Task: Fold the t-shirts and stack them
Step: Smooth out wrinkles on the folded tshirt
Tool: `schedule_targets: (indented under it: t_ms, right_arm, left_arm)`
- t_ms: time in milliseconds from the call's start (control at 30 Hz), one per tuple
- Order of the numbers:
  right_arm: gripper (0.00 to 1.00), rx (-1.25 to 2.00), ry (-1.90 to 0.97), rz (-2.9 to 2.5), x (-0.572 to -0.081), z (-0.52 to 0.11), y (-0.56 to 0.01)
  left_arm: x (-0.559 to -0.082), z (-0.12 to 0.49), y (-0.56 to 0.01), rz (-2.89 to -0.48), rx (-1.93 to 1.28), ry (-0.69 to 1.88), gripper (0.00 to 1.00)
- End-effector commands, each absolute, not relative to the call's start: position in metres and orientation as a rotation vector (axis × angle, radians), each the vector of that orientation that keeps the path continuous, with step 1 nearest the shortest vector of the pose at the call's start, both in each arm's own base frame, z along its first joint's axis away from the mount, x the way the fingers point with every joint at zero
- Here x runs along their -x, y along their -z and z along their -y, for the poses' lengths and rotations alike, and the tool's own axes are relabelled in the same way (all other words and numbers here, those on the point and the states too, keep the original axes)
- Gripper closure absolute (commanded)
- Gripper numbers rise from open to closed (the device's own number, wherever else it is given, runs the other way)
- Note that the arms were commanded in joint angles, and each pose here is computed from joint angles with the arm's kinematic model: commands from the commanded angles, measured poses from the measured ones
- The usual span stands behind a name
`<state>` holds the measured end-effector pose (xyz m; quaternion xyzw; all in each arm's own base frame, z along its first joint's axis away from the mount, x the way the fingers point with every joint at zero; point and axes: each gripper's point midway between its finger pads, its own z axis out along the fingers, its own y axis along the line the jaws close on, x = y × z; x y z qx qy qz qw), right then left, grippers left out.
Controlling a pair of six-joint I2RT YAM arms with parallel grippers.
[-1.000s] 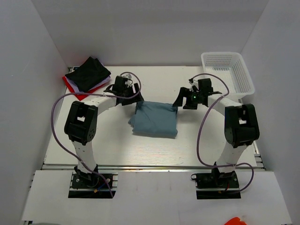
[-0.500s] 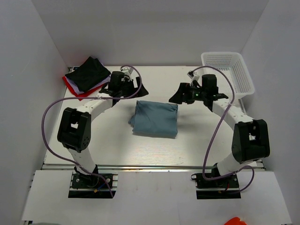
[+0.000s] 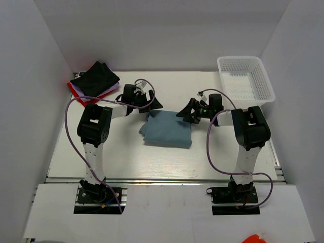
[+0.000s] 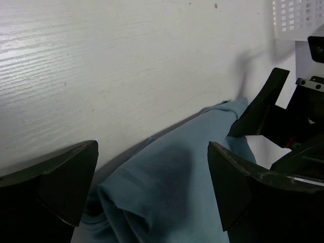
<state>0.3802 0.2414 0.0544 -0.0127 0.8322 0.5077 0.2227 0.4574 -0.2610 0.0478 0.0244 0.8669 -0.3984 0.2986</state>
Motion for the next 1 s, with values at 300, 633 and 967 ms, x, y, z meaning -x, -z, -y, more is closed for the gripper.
schedule_targets:
  t_ms: [300, 633, 967]
  right_arm:
    - [0.10, 0.168, -1.340, -2.162, -0.407, -0.237, -0.107]
    - [0.10, 0.335, -1.257, -1.985, -0.347, -0.230, -0.204]
    - [0.10, 0.328, -1.515, -2.053, -0.278, -0.241, -0.147]
  left_arm:
    - [-0.470, 0.248, -0.084, -2.245, -0.132, 1.005, 0.00]
    - [-0.447, 0.243, -0.195, -2.077, -0.222, 0.872, 0.00]
    - [-0.324, 0.312, -0.132, -2.143, -0.510, 1.459, 0.00]
